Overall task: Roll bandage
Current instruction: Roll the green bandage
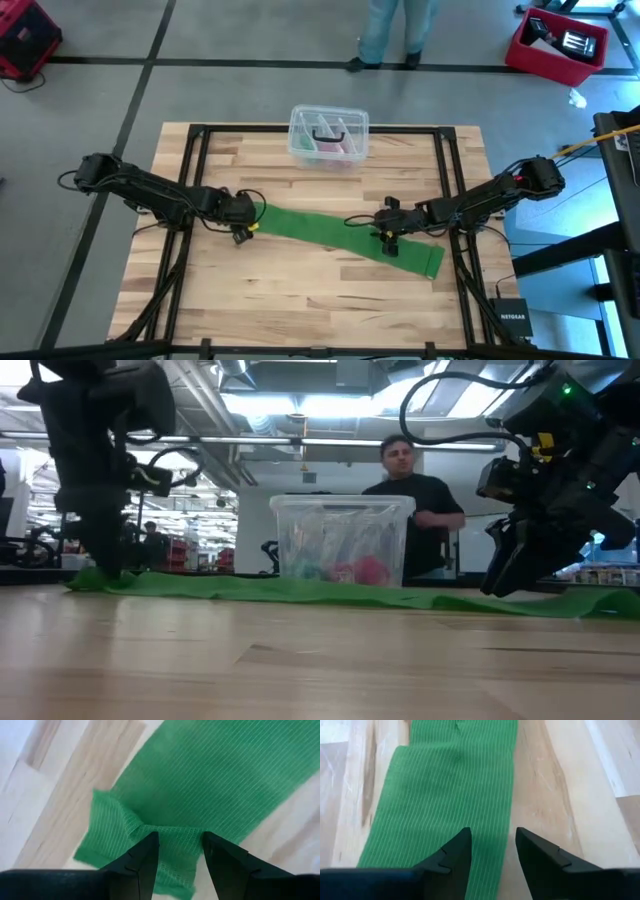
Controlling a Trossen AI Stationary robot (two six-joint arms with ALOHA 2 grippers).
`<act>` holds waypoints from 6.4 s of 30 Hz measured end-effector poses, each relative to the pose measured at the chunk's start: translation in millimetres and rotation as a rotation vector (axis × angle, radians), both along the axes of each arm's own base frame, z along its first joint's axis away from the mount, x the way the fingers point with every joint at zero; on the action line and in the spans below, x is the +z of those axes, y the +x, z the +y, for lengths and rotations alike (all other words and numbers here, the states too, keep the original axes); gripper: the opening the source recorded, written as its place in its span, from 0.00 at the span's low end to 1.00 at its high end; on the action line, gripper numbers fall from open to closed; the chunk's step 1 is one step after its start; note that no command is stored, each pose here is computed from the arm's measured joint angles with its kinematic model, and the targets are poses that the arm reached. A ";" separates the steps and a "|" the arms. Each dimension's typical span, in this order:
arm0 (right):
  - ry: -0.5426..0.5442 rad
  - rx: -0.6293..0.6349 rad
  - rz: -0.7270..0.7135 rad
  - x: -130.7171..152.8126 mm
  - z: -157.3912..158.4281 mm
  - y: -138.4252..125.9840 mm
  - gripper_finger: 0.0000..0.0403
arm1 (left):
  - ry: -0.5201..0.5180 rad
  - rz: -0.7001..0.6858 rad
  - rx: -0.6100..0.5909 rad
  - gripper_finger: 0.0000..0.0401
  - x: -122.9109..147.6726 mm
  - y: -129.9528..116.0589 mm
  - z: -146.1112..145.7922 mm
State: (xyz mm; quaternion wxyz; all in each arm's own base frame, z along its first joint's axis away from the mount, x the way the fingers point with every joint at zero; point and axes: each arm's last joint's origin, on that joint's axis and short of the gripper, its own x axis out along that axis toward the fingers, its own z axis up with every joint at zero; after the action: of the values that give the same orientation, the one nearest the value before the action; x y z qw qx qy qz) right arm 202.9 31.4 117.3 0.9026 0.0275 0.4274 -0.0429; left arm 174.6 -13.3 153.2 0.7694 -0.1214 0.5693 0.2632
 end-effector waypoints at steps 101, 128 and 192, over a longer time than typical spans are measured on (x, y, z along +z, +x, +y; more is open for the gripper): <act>0.021 0.031 0.029 -6.8 -0.4 -9.3 0.39 | 0.056 0.001 0.357 0.37 -25.7 -32.0 10.1; 0.081 0.015 0.146 -15.6 -3.4 -33.8 0.39 | 0.086 0.150 0.342 0.37 -27.3 -45.5 12.2; -0.093 0.222 0.171 -1.9 -23.5 231.1 0.39 | 0.063 0.121 0.403 0.37 -27.4 -44.5 11.7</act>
State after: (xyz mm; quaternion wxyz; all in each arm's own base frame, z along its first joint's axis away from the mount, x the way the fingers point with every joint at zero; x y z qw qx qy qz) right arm 434.0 7.9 115.3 0.8624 -0.0653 0.5008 0.0352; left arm 130.1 -1.6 125.8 0.6689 -0.1925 0.5702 0.4363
